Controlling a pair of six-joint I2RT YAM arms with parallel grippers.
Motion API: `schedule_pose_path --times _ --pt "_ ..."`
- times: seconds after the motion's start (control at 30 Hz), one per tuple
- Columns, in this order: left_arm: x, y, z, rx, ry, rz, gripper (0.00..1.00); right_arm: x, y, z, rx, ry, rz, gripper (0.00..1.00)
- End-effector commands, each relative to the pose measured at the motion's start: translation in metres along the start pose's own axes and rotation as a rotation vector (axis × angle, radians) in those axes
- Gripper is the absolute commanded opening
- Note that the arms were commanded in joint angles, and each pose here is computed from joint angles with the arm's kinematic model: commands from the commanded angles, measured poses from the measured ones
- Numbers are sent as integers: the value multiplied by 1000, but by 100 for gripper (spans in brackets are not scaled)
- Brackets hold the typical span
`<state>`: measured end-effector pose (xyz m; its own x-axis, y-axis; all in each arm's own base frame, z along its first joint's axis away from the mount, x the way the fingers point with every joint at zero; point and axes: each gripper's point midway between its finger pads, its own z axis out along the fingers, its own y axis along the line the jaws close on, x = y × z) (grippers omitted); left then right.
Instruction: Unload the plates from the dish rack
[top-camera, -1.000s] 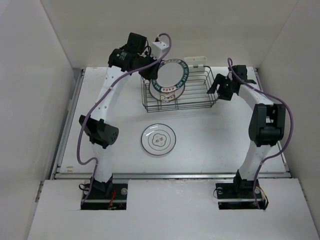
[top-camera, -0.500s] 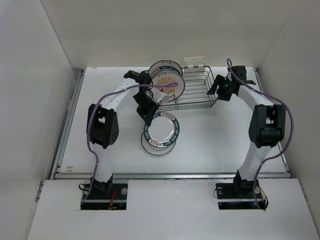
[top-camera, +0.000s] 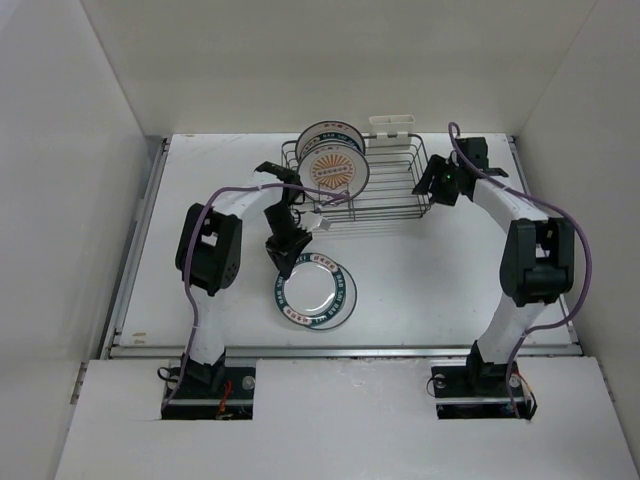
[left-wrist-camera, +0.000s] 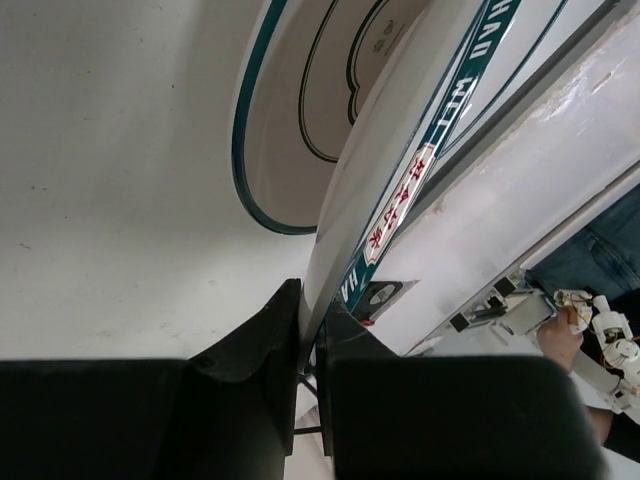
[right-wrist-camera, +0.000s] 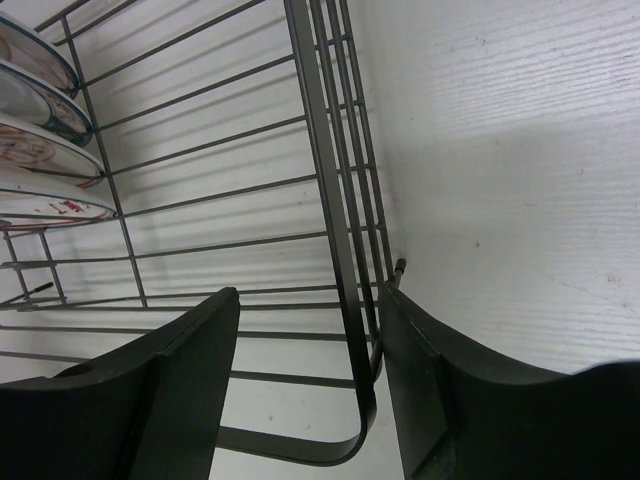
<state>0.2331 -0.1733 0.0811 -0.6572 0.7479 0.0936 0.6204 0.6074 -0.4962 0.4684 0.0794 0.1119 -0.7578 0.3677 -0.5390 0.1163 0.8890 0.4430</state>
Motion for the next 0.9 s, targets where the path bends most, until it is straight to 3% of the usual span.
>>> schedule_pose_path --times 0.0,0.1,0.23,0.27,0.4,0.43,0.53,0.67,0.7,0.87 --pt "0 4 -4 -54 2 2 2 -17 30 -19 -71 -77 -13 63" --pt "-11 -1 -4 -49 -3 26 8 -17 30 -19 -71 -77 -13 63" --pt "-17 -16 5 -41 31 68 23 -14 27 -18 -59 -73 -11 63" --pt "-17 -18 6 -41 37 78 34 -14 26 -18 -58 -73 -11 63" --pt "-17 -24 6 -55 41 100 50 -14 26 -18 -58 -73 -11 63" --pt "-21 -23 -2 -94 6 106 61 -14 26 -18 -58 -73 -11 60" --pt "-27 -24 -17 -142 -38 110 78 -14 27 -18 -59 -73 -2 51" --pt "-34 -14 -44 -195 -112 76 86 -6 32 -15 -59 -59 10 42" --pt "-32 -10 -49 -203 -118 49 100 2 33 -15 -51 -49 4 41" --pt "-41 -10 -88 -262 -250 -3 100 6 40 -25 -43 -77 54 32"
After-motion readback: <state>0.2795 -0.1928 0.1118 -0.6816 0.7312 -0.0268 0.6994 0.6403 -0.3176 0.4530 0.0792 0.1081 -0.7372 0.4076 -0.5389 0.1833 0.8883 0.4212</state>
